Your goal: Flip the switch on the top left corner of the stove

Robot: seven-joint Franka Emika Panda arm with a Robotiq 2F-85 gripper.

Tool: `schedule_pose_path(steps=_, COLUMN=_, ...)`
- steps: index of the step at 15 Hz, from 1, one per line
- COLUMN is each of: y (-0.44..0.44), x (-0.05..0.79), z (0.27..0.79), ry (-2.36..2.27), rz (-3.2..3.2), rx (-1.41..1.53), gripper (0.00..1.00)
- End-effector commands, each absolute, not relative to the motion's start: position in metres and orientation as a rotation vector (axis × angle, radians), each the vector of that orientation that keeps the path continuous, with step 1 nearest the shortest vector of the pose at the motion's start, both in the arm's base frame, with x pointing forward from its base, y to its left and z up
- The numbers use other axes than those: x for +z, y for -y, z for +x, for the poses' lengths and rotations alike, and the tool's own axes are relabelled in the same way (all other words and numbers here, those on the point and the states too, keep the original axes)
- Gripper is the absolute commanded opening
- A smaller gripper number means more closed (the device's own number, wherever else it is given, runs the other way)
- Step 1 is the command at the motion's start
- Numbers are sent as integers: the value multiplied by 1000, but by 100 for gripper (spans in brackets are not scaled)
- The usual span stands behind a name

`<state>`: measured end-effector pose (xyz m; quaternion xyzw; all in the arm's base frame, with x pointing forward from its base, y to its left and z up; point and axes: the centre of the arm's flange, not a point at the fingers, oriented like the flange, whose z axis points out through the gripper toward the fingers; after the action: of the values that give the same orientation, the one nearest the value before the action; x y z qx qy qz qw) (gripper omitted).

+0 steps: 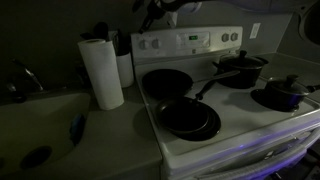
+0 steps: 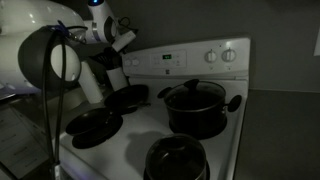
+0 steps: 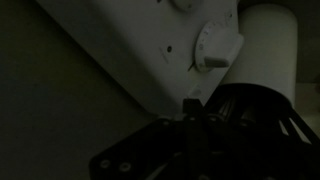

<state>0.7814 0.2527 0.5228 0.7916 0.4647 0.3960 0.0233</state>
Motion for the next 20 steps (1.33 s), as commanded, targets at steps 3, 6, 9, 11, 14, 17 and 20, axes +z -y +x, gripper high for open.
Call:
schedule_pose_path(steps=3, y=-258, x=551, z=749, ry=-1369, rz=2603, rx=951, gripper=0)
schedule_pose_path(steps=6, y=-248, x=559, z=712, ry=-1327, rz=2745, rx=808, gripper=0)
schedule_pose_path(steps=9, y=-243, x=558, z=684, ry=-1249, rz=2847, rx=750, gripper=0)
schedule_pose_path(steps=11, y=-242, x=559, z=667, ry=-1182, rz=2903, rx=737, gripper=0)
schedule_pose_path(steps=14, y=-241, x=557, z=652, ry=-1104, rz=2970, rx=723, gripper=0)
schedule_pose_path(steps=17, y=-240, x=552, z=643, ry=-1047, rz=3020, rx=710, gripper=0)
schedule_pose_path(steps=20, y=-235, x=544, z=634, ry=-997, rz=3061, rx=711, gripper=0)
